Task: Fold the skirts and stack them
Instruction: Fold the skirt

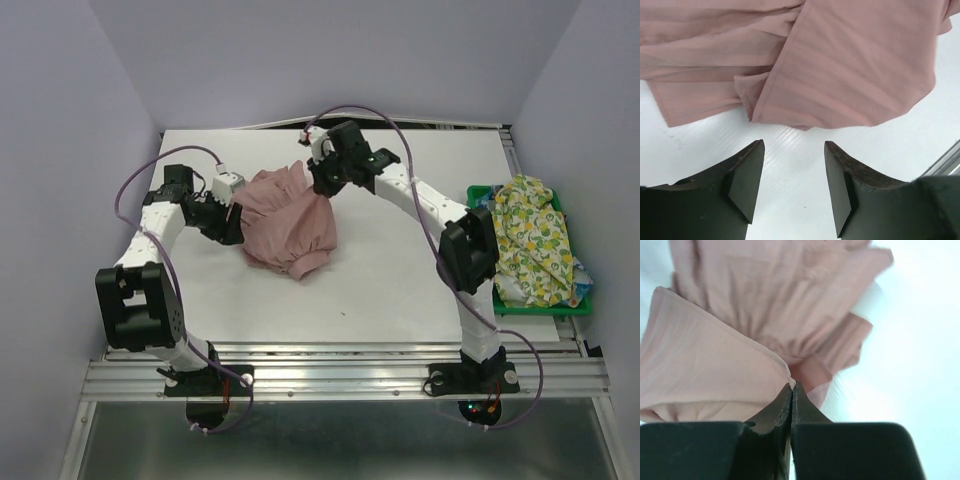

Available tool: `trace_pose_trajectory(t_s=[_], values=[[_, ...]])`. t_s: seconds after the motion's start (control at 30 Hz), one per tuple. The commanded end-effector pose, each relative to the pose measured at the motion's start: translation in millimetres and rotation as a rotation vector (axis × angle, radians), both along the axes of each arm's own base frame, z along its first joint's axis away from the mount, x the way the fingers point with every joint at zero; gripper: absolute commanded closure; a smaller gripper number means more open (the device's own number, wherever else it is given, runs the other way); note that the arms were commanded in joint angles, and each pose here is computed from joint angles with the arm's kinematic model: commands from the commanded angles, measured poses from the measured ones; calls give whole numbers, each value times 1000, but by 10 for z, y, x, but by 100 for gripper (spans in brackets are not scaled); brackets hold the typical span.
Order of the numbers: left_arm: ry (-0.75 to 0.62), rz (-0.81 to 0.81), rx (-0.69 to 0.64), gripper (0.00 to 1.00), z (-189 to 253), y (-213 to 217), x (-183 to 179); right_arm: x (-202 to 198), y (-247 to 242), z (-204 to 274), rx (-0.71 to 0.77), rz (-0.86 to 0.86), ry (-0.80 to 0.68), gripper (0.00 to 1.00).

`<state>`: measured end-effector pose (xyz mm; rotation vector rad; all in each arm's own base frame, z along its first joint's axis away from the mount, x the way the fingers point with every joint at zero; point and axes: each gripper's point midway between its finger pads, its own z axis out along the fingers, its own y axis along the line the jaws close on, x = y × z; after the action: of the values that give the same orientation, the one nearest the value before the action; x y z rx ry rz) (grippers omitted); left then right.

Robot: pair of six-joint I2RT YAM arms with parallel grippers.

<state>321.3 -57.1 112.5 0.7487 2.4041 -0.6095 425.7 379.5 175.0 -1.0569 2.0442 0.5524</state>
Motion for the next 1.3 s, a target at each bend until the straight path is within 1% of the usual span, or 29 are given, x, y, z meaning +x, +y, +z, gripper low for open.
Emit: trace_pose_trajectory(t_s=[0.0, 0.13, 0.17, 0.23, 0.27, 0.3, 0.37, 0.4, 0.47, 0.5, 0.53, 0.57, 0.67, 0.8, 0.87, 0.97, 1.0, 1.03, 1.07, 1.17, 1.23, 1.27], values=[[-164, -12, 67, 38, 293, 23, 115, 150, -185, -252, 68, -71, 125, 99], [-274, -61, 154, 37, 430, -92, 120, 88, -242, -777, 55, -81, 272, 99], [-328, -97, 196, 35, 484, -205, 88, 68, -277, -901, 55, -88, 308, 99], [-390, -146, 237, 33, 533, -333, 33, 25, -276, -1099, 43, -91, 354, 99], [-449, -169, 260, 31, 626, -396, -11, 17, -276, -1180, 38, -96, 370, 99], [-479, -217, 298, 30, 569, -551, -74, 12, -269, -1317, 34, -109, 398, 99], [-531, -260, 329, 28, 594, -694, -164, 30, -255, -1413, 33, -119, 411, 99], [-553, -291, 379, 28, 517, -820, -227, 29, -236, -1504, 39, -139, 440, 99], [-596, -314, 436, 27, 474, -922, -280, 75, -208, -1535, 47, -154, 444, 99], [-633, -299, 511, 26, 420, -888, -255, 93, -206, -1567, 45, -163, 446, 99], [-672, -349, 520, 23, 415, -1049, -333, 111, -207, -1633, 38, -173, 452, 99], [-698, -335, 582, 8, 337, -1029, -321, 120, -212, -1660, 35, -184, 455, 99], [-735, -405, 658, 8, 162, -1175, -412, 128, -244, -1733, 20, -212, 463, 99], [-806, -463, 716, 7, 37, -1305, -493, 145, -333, -1782, 5, -246, 468, 99], [-809, -518, 739, 7, -77, -1377, -571, 132, -345, -1804, 0, -251, 473, 99], [-805, -554, 776, 6, -235, -1420, -626, 121, -353, -1824, -3, -256, 480, 99], [-822, -554, 795, 6, -275, -1433, -650, 117, -353, -1821, -2, -255, 481, 99], [-822, -568, 808, 2, -320, -1441, -667, 116, -353, -1824, -2, -255, 481, 99], [-822, -596, 835, 1, -406, -1440, -695, 109, -354, -1833, -2, -255, 485, 99], [-824, -605, 871, 1, -542, -1469, -668, 95, -356, -1857, -4, -254, 491, 99], [-817, -570, 921, 1, -588, -1456, -595, 89, -354, -1867, -4, -252, 494, 99], [-801, -558, 966, 2, -674, -1449, -547, 80, -357, -1873, -5, -252, 497, 99]])
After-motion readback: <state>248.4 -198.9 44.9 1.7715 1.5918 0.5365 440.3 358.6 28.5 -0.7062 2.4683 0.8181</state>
